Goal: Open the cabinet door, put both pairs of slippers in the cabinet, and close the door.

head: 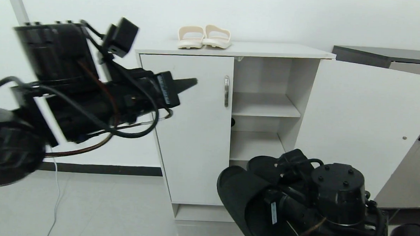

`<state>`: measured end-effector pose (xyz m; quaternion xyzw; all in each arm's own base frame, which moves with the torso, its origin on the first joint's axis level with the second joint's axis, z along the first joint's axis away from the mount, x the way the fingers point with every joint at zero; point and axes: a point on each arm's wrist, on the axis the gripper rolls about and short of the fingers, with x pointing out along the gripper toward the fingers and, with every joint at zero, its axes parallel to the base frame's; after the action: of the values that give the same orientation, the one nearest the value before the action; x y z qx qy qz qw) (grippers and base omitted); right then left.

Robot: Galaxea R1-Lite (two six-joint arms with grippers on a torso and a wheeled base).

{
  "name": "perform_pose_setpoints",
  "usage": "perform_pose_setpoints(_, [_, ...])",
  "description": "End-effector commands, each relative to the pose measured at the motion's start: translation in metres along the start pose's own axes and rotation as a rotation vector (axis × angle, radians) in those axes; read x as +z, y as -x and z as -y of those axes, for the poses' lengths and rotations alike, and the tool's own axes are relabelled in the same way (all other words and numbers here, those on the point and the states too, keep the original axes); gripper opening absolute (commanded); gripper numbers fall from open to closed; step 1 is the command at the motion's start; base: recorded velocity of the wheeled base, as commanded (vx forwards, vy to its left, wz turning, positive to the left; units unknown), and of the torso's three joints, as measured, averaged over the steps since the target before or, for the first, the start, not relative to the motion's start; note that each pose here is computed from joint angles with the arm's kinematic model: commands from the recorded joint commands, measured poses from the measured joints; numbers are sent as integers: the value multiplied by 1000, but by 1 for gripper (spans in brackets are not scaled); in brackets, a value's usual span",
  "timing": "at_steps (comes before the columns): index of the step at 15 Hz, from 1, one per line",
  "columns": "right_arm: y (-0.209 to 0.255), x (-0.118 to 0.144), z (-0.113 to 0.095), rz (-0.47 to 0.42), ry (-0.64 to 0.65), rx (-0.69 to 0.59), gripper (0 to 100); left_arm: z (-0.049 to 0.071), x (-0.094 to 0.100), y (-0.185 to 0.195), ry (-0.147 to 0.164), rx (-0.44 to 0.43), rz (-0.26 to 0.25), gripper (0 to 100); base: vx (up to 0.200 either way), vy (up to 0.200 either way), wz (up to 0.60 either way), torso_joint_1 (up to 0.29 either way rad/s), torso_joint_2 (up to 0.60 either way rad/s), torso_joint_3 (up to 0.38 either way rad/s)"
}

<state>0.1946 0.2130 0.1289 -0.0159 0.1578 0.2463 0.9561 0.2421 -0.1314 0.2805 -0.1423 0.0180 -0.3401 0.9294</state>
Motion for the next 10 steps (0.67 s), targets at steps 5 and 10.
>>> perform_pose_setpoints(5, [-31,-2,8,-8,-37,-114,0,9,-45,197,-221,556,60,0,0,0,0,0,0,0])
perform_pose_setpoints(10, [-35,2,10,12,-44,-151,0,9,-101,263,-241,857,132,0,0,0,0,0,0,0])
